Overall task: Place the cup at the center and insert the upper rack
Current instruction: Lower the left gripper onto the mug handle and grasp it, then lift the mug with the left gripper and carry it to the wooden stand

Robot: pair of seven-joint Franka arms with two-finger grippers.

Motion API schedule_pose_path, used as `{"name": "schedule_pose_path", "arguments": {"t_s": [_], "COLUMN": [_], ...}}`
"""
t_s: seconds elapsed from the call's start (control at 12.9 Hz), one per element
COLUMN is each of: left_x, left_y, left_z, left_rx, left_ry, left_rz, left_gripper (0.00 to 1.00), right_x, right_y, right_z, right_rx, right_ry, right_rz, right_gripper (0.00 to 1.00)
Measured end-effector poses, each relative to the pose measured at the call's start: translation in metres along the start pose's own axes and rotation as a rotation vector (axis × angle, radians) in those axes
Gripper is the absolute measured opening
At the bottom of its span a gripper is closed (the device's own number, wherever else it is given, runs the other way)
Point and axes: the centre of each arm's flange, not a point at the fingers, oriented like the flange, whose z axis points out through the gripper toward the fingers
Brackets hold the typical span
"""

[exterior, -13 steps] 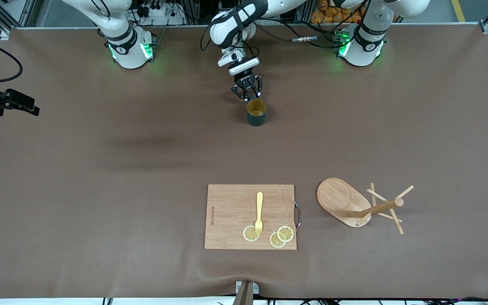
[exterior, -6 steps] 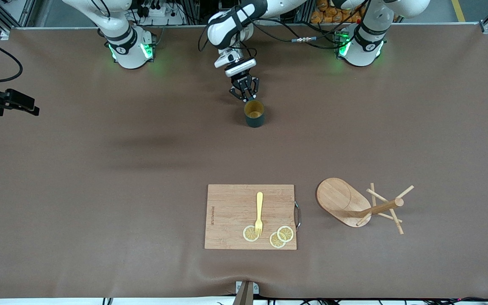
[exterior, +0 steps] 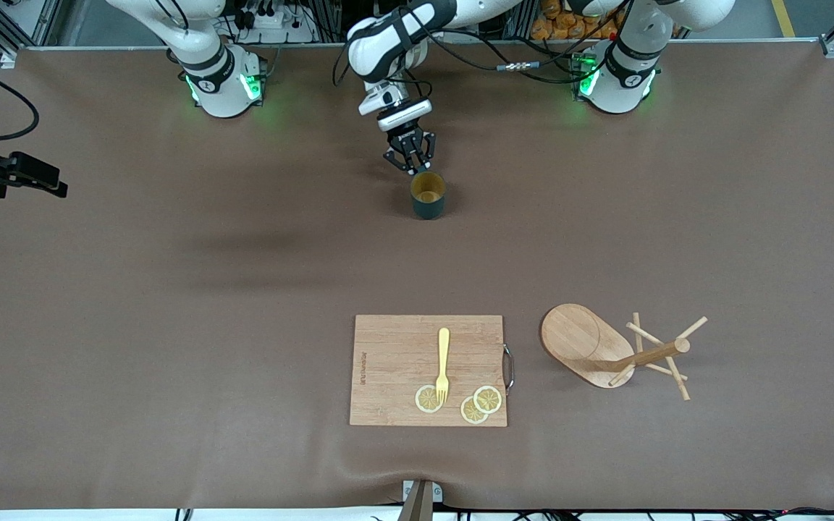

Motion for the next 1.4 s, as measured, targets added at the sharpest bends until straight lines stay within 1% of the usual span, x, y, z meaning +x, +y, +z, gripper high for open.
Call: {"name": "schedule_pose_path", "arguments": {"t_s": [0.23,0.47,0.78,1.09,1.4], "left_x": [0.020,0.046,0.101,0.155,0.213], "left_y": [0.023,0.045,0.076,0.093,0.103], "left_z": [-0.012,-0.020,-0.019,-0.018,-0.018], "left_rx": [0.024,0.065,0.119,0.158,0.161], "left_ry": [-0.048,-0.108,-0.194,-0.272,-0.383], "left_rz": [-0.069,-0.116,-0.205,-0.285,-0.364], "left_gripper": [0.20,0.20,0.20,0.20,0.20], "right_x": [-0.001,-0.003,-0.003,-0.003,0.001], "right_y": [-0.001,-0.005,-0.021,-0.022,-0.022], "right_z": [-0.003,-0.007,-0.007,-0.008,-0.012], "right_rx": [-0.001,-0.002,-0.005,-0.006,-0.008], "right_ry": [0.008,0.015,0.015,0.019,0.055], "right_rz": [-0.002,-0.009,-0.038,-0.040,-0.040], "right_gripper": [1.00,1.00,1.00,1.00,1.00]}}
